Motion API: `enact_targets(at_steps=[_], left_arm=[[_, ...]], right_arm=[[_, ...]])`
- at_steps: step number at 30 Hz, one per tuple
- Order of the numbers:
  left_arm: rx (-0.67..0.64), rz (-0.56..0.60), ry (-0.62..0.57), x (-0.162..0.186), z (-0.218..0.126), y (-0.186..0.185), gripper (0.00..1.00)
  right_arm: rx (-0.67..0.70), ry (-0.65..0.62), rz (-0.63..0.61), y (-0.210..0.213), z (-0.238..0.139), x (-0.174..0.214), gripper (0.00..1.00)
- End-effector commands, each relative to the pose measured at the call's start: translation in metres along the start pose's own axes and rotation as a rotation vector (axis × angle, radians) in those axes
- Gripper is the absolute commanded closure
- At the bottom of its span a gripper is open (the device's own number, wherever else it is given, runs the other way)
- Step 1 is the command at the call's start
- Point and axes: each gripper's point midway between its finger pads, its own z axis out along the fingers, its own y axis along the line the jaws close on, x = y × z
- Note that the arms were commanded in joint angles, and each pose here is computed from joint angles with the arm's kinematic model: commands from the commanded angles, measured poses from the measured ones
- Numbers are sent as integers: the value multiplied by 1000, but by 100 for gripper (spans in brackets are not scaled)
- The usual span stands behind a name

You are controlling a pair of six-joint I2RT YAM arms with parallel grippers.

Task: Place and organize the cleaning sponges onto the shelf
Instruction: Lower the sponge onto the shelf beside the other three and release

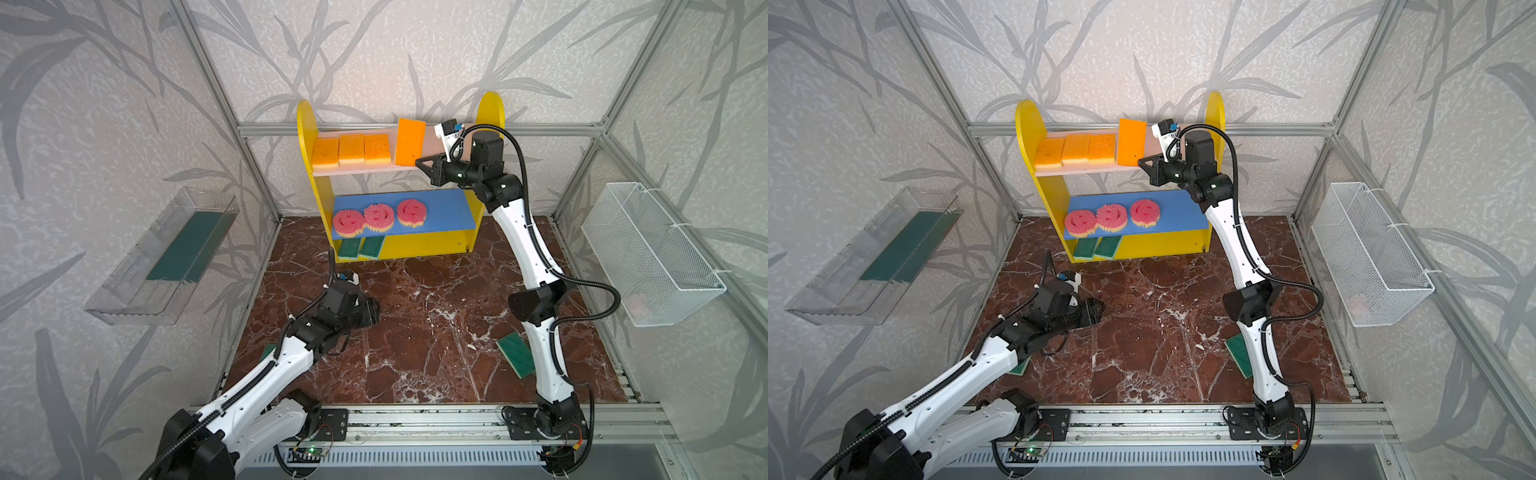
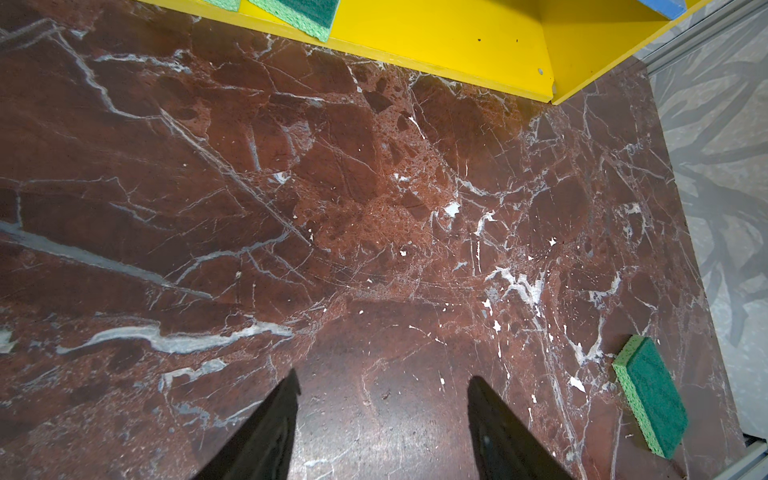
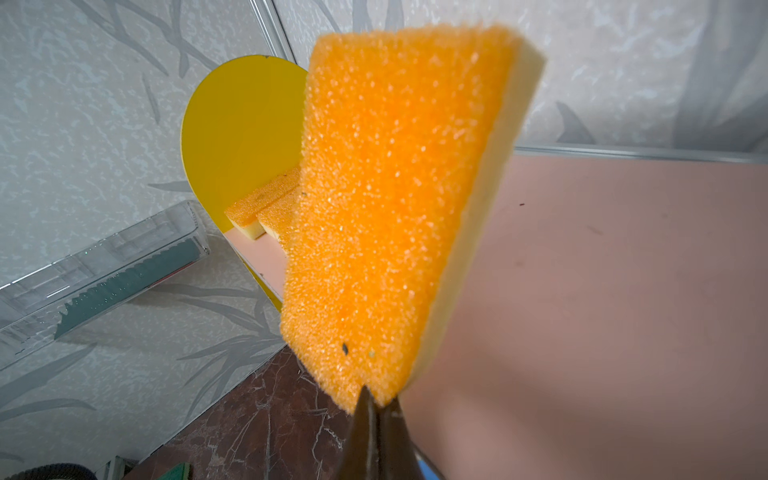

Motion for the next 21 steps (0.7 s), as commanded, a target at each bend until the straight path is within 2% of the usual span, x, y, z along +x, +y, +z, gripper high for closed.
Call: enact_targets(at_steps=[1,3,5,7,9,11,21], left_arm=[[-10,-11,-15,-4,-6,1,34],[-12,-12,-15,-4,-7,2,34],[-15,-11,-17,-3,-8,3,34],[-15,-11,-22,-4,-9,3,34],[-14,-13,-22,-4,-9,3,34],[-14,-14,-19,-3,-9,4,34],[-13,-15,-24,-3,-11,4,34]], right_arm=[[8,-18,-24,-3,3,-3,100],[6,-24,-21,-3,4,-3,99],[-4,-28,-14,-3,6,-3,92],[-5,-23,-6,-4,8,0,80],[-1,-18,-2,-6,10,3,62],[2,-16,-1,-8,10,4,56],[9,-28,-17,-6,7,-2,51]])
